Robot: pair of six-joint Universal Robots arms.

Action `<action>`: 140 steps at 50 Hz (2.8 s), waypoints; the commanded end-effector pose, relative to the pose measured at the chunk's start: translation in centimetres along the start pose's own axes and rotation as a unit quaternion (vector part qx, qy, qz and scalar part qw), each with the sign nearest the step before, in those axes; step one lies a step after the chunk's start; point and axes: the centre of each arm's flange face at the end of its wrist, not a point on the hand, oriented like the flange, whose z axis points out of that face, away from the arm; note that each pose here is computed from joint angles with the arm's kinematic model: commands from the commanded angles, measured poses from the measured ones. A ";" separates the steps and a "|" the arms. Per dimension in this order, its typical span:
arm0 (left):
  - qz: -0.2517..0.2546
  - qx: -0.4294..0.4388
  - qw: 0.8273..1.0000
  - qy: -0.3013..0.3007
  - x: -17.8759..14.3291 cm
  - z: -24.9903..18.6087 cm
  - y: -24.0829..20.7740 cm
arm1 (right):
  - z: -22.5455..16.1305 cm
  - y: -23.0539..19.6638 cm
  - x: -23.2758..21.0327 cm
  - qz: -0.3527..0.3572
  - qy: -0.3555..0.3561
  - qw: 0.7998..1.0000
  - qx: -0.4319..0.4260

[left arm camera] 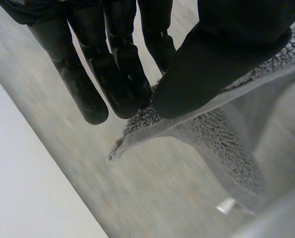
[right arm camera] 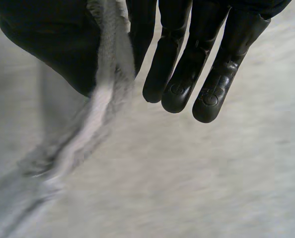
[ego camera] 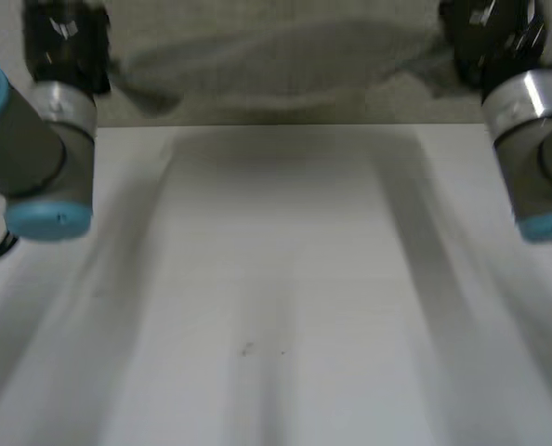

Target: Fold the towel.

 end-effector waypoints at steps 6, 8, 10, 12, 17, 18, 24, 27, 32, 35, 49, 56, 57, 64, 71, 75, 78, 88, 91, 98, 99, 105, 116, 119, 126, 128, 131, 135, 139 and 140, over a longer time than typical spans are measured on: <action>0.033 -0.199 0.975 0.088 4.1 -7.7 12.7 | -9.4 8.4 -11.7 0.058 -0.211 0.961 -0.170; 0.043 -0.236 0.966 0.102 4.2 -9.7 14.1 | -10.3 8.6 -12.0 0.058 -0.227 0.955 -0.184; 0.046 -0.251 0.961 0.108 4.2 -10.7 14.3 | -11.1 8.5 -12.1 0.061 -0.242 0.948 -0.198; 0.050 -0.268 0.956 0.113 3.8 -11.7 14.1 | -11.9 8.2 -11.9 0.063 -0.257 0.941 -0.213; 0.059 -0.320 0.937 0.127 2.0 -14.9 11.8 | -14.8 5.6 -9.3 0.075 -0.327 0.901 -0.277; 0.063 -0.339 0.929 0.134 1.4 -15.9 11.0 | -14.9 5.6 -9.3 0.075 -0.327 0.900 -0.277; 0.077 -0.399 0.900 0.157 -1.3 -19.8 6.9 | -17.5 3.8 -5.7 0.085 -0.392 0.843 -0.358; 0.098 -0.424 0.882 0.181 -2.1 -21.3 5.2 | -18.4 2.5 -3.9 0.071 -0.414 0.830 -0.368; 0.140 -0.433 0.865 0.210 -2.6 -22.0 4.3 | -18.6 1.9 -2.8 0.042 -0.425 0.829 -0.359; 0.150 -0.412 0.875 0.205 -2.5 -20.9 4.3 | -18.1 1.9 -2.7 0.035 -0.417 0.839 -0.348; 0.148 -0.338 0.913 0.174 1.8 -11.6 10.2 | -12.0 7.9 -7.4 -0.003 -0.327 0.891 -0.314; 0.142 -0.291 0.934 0.150 3.8 -7.3 13.0 | -8.9 10.3 -9.5 -0.016 -0.272 0.921 -0.277; 0.140 -0.280 0.939 0.143 4.3 -6.2 13.7 | -8.2 10.9 -10.0 -0.022 -0.258 0.929 -0.264; 0.136 -0.246 0.951 0.130 5.8 -2.9 15.7 | -5.6 12.7 -11.6 -0.031 -0.205 0.954 -0.215; 0.133 -0.226 0.957 0.120 6.6 -1.1 17.0 | -4.6 14.8 -14.0 -0.033 -0.201 0.959 -0.197; 0.152 -0.215 0.957 0.120 6.8 -0.5 17.4 | -4.5 15.0 -14.6 -0.037 -0.212 0.959 -0.186; 0.169 -0.197 0.959 0.114 6.9 0.1 17.2 | -4.1 14.9 -14.6 -0.038 -0.213 0.961 -0.172; 0.136 0.010 0.991 -0.012 4.3 7.1 8.1 | 5.6 10.2 -5.9 -0.070 0.002 0.996 -0.053; 0.078 0.116 0.988 -0.071 1.4 8.8 0.8 | 8.5 4.9 1.5 -0.070 0.138 0.988 0.029; -0.008 0.180 0.980 -0.088 -1.6 7.4 -5.9 | 7.1 0.0 6.2 0.010 0.166 0.981 0.100; -0.008 0.180 0.980 -0.088 -1.6 7.4 -5.9 | 6.5 0.4 5.1 0.016 0.137 0.986 0.094; 0.008 0.092 0.994 -0.049 0.1 5.2 -0.7 | 3.6 2.8 0.7 0.031 0.036 0.998 0.043; 0.041 -0.101 0.993 0.040 3.2 -2.7 10.5 | -5.0 9.1 -8.5 0.080 -0.145 0.979 -0.117; 0.049 -0.143 0.987 0.059 3.7 -4.9 12.6 | -7.2 10.3 -10.7 0.092 -0.184 0.968 -0.146; 0.057 -0.189 0.978 0.073 3.4 -7.8 13.9 | -10.0 11.2 -12.5 0.114 -0.220 0.952 -0.179; 0.056 -0.189 0.978 0.071 3.2 -8.0 13.6 | -10.2 11.3 -12.4 0.125 -0.217 0.950 -0.186; 0.057 -0.189 0.978 0.070 2.9 -8.2 13.4 | -10.2 11.8 -11.8 0.167 -0.199 0.943 -0.206; 0.055 -0.192 0.978 0.054 1.5 -8.3 13.0 | -10.2 13.3 -9.7 0.268 -0.149 0.917 -0.256; 0.055 -0.194 0.978 0.051 1.2 -8.4 12.9 | -10.5 14.6 -8.6 0.336 -0.111 0.886 -0.301; 0.055 -0.194 0.978 0.051 1.1 -8.5 12.9 | -10.6 15.1 -8.1 0.364 -0.094 0.870 -0.318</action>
